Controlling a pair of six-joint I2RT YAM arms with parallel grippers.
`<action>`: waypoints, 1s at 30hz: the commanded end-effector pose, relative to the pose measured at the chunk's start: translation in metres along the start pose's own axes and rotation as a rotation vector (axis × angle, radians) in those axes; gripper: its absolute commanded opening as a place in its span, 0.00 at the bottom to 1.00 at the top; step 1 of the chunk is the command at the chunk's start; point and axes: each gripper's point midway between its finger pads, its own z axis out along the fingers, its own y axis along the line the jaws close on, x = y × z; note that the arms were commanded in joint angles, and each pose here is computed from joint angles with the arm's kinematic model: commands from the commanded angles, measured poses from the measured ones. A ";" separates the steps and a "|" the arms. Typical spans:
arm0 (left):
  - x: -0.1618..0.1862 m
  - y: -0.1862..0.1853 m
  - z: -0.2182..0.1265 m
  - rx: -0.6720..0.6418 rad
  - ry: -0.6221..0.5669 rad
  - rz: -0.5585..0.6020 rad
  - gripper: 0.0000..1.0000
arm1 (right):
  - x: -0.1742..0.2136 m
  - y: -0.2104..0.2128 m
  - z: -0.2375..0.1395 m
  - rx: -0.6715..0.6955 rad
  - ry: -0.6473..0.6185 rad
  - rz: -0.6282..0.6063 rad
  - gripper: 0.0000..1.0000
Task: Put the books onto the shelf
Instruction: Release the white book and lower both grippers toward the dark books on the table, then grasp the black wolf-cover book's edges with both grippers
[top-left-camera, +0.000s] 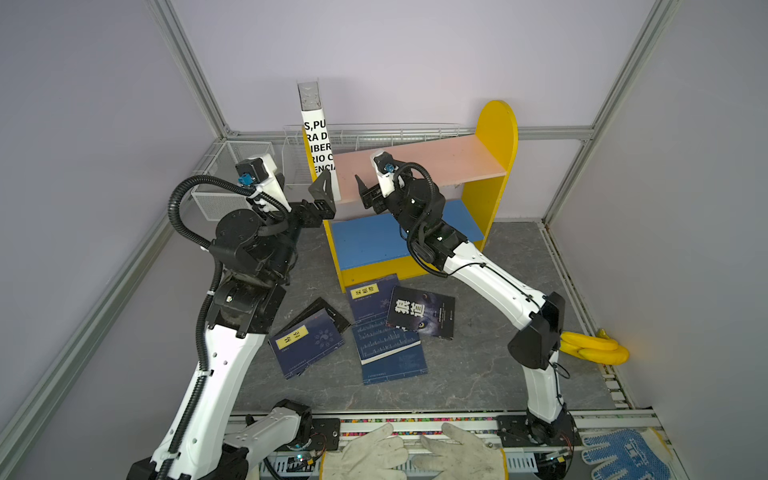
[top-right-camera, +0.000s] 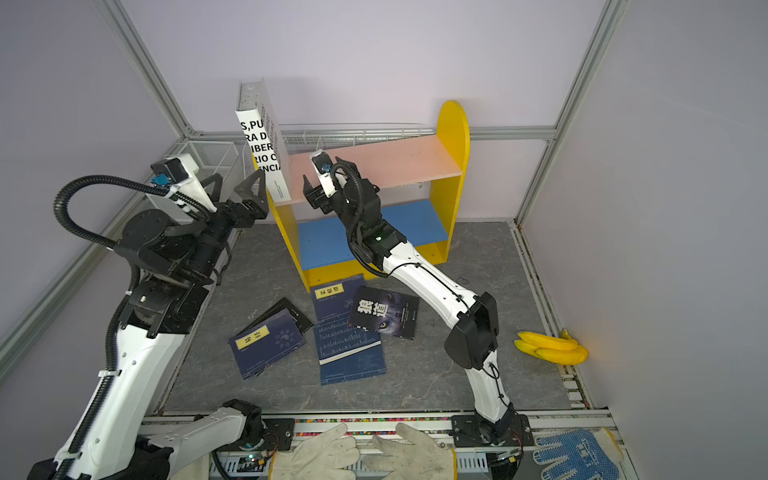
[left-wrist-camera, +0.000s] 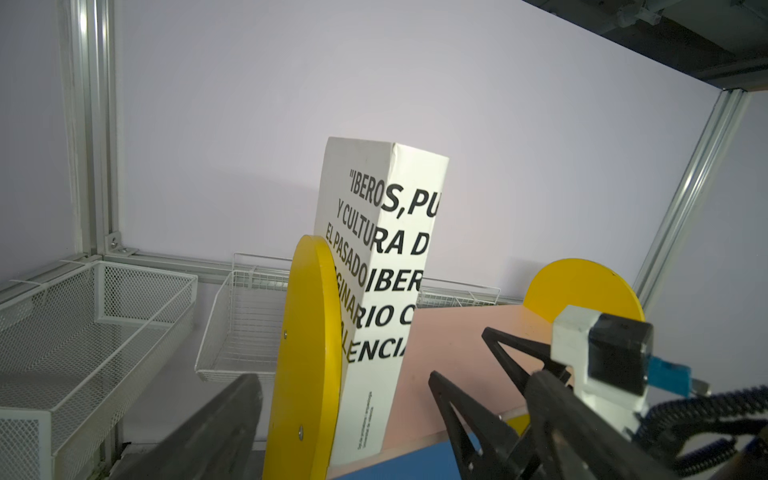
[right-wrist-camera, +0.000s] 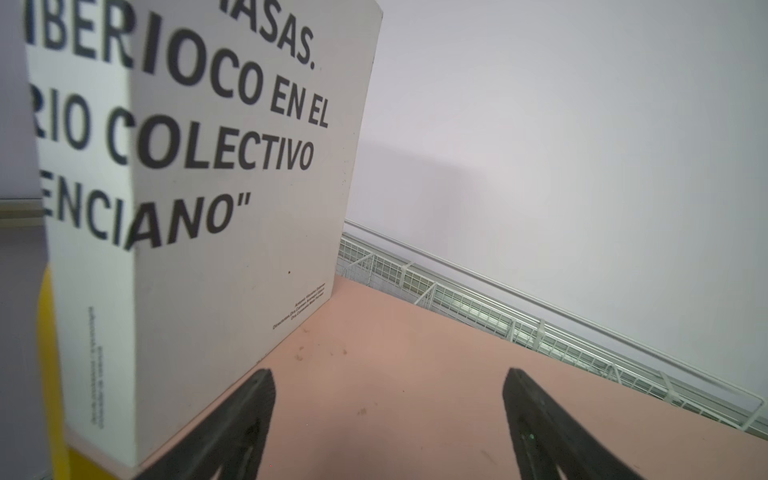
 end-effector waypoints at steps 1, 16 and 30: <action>0.022 -0.006 -0.017 0.048 0.079 -0.057 1.00 | -0.049 -0.004 -0.032 -0.040 -0.095 0.039 0.89; 0.247 -0.016 -0.052 0.160 0.689 -0.399 0.99 | 0.073 -0.022 -0.172 -0.009 0.415 0.198 0.89; 0.407 -0.041 -0.071 0.201 1.022 -0.490 0.99 | 0.300 -0.042 -0.270 0.255 1.030 0.729 0.94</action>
